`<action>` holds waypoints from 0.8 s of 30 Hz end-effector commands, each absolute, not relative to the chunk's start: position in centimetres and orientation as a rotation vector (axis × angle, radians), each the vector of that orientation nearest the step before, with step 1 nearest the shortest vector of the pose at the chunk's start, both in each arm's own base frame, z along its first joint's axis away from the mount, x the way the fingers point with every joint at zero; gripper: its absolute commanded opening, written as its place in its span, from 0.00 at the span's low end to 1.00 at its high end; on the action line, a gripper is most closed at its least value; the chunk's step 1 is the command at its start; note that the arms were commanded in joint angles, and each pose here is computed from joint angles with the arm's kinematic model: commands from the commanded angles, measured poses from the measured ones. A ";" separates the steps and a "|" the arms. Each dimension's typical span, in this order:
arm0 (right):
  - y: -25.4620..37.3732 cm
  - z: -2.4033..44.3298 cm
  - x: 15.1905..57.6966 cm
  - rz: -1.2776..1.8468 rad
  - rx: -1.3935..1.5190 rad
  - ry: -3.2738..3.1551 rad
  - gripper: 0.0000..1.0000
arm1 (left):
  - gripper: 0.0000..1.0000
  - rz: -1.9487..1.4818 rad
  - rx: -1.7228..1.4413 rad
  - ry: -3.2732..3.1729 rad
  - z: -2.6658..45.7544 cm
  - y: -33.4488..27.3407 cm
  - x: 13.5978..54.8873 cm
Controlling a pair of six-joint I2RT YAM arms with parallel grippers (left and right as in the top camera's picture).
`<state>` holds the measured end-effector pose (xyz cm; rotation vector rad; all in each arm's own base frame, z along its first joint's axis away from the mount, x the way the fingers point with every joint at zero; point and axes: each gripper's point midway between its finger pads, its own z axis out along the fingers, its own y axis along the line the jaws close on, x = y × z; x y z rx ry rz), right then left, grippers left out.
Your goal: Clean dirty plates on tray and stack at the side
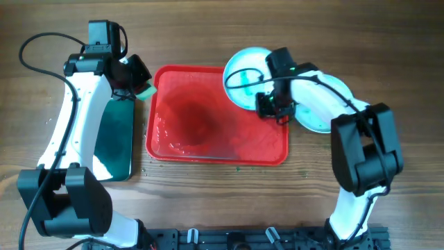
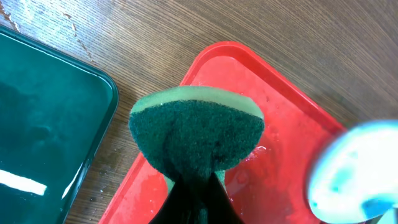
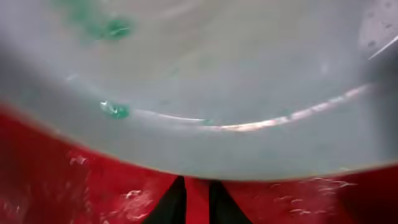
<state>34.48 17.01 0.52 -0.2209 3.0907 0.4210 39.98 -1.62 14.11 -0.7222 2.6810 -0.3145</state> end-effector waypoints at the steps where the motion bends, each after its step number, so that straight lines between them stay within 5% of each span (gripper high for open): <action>1: 20.2 1.1 31.9 0.498 -0.555 3.079 0.14 | 0.04 -0.300 -0.732 2.681 13.9 -1.6 40.1; 6: 19.7 4.7 33.6 0.318 -0.349 3.020 0.14 | 0.04 -0.300 -0.732 2.681 13.9 -1.6 40.1; 11: 13.9 9.7 40.2 0.218 0.035 2.795 0.40 | 0.04 -0.300 -0.732 2.680 13.9 -1.6 40.1; 24: 11.6 2.6 41.6 0.181 0.012 2.898 0.49 | 0.04 -0.301 -0.731 2.677 13.9 -1.6 40.2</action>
